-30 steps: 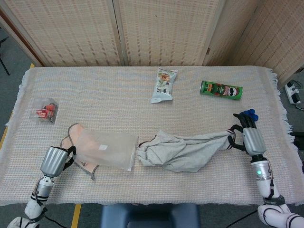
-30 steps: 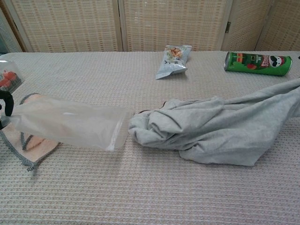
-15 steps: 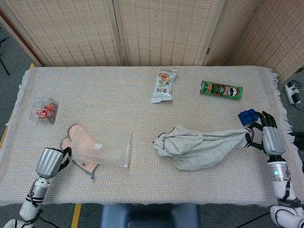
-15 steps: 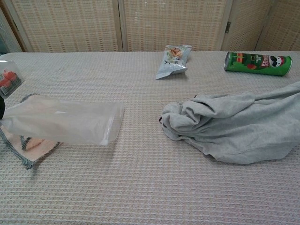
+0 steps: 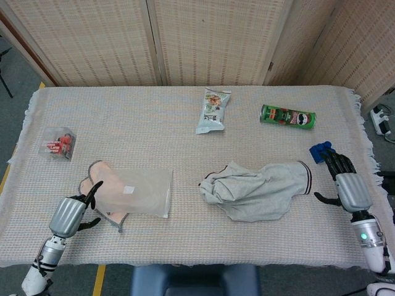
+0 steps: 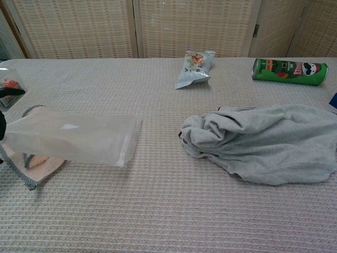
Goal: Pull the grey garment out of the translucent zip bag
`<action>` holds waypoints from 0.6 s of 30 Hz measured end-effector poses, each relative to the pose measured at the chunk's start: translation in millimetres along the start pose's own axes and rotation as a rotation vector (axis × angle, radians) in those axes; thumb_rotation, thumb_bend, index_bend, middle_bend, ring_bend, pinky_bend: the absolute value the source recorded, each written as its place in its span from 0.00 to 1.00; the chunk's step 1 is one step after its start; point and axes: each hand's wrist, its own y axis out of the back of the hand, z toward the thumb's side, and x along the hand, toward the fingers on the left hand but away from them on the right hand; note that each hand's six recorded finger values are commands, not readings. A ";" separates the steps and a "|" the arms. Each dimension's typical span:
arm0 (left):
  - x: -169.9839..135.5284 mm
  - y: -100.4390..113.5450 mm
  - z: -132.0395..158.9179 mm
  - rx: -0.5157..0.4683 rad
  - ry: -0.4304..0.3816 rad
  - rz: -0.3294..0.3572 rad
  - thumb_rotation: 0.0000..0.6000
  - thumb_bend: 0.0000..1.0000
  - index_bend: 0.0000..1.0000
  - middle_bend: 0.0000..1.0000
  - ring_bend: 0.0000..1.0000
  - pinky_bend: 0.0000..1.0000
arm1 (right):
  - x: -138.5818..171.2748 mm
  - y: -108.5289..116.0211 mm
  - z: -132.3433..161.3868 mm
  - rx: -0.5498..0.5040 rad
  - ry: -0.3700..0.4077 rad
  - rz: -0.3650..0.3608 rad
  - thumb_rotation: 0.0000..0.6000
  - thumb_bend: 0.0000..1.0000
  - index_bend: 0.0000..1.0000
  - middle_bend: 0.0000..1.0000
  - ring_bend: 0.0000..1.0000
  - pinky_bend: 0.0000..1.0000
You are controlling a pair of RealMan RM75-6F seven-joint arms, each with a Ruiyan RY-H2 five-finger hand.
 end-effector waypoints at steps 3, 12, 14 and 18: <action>-4.7 15.7 2.9 -0.028 0.015 -0.056 1.00 0.25 0.06 0.32 0.21 0.32 | 16.2 11.2 9.4 0.055 0.008 -0.010 1.00 0.11 0.00 0.00 0.00 0.00; -31.7 67.5 -12.3 -0.020 0.107 -0.076 1.00 0.24 0.11 0.21 0.11 0.21 | 75.6 25.2 25.3 0.178 -0.020 -0.077 1.00 0.11 0.00 0.00 0.00 0.00; -43.1 68.1 -22.3 -0.014 0.149 -0.034 1.00 0.24 0.14 0.20 0.10 0.20 | 86.2 20.8 29.7 0.182 -0.012 -0.071 1.00 0.11 0.00 0.00 0.00 0.00; -59.0 64.4 -39.8 0.013 0.212 -0.021 1.00 0.23 0.18 0.19 0.10 0.20 | 95.8 17.0 36.7 0.186 0.010 -0.064 1.00 0.11 0.00 0.00 0.00 0.00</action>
